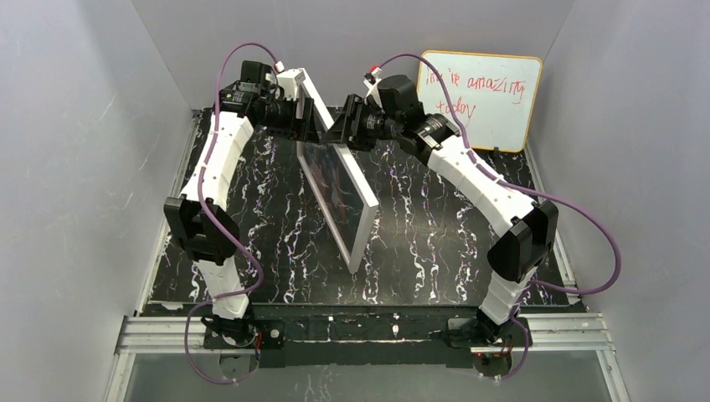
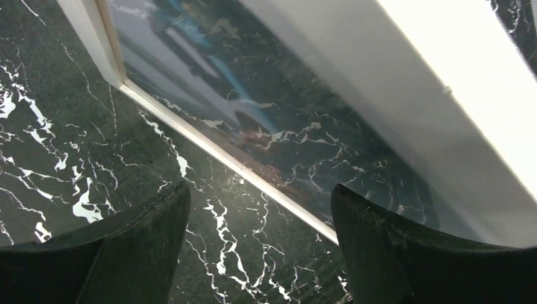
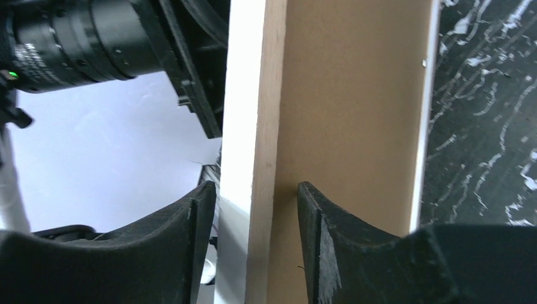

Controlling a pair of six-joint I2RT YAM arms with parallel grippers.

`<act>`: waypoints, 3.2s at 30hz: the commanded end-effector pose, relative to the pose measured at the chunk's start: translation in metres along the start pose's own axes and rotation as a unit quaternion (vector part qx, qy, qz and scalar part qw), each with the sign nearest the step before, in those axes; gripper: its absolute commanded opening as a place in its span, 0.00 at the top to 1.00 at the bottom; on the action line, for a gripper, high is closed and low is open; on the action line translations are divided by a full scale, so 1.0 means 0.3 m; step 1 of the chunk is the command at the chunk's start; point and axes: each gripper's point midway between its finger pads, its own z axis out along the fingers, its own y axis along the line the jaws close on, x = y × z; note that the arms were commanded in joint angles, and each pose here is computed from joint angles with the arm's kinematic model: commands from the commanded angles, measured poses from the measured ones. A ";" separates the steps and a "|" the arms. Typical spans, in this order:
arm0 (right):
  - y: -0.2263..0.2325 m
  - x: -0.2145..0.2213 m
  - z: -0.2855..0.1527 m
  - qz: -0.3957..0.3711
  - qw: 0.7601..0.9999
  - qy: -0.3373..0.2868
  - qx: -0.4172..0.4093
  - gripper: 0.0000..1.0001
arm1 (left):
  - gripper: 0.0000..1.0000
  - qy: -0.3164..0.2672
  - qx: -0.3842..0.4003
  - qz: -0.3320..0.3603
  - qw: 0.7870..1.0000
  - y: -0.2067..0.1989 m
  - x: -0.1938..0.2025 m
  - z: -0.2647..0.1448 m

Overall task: Put the photo into the frame
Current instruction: Turn over the photo frame at the center of the board.

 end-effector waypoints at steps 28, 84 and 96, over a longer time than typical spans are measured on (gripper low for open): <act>-0.497 0.117 -0.337 -0.097 0.964 -0.013 0.247 0.61 | 0.19 0.174 -0.030 0.017 0.984 0.282 0.466 -0.014; -1.051 0.343 -0.314 0.057 0.928 -0.009 0.368 0.01 | 0.02 0.222 -0.079 -0.017 0.972 0.521 0.688 -0.029; -1.251 0.100 -0.727 -0.098 0.742 -0.269 0.606 0.01 | 0.02 -0.009 -0.183 -0.114 0.976 0.613 0.690 0.144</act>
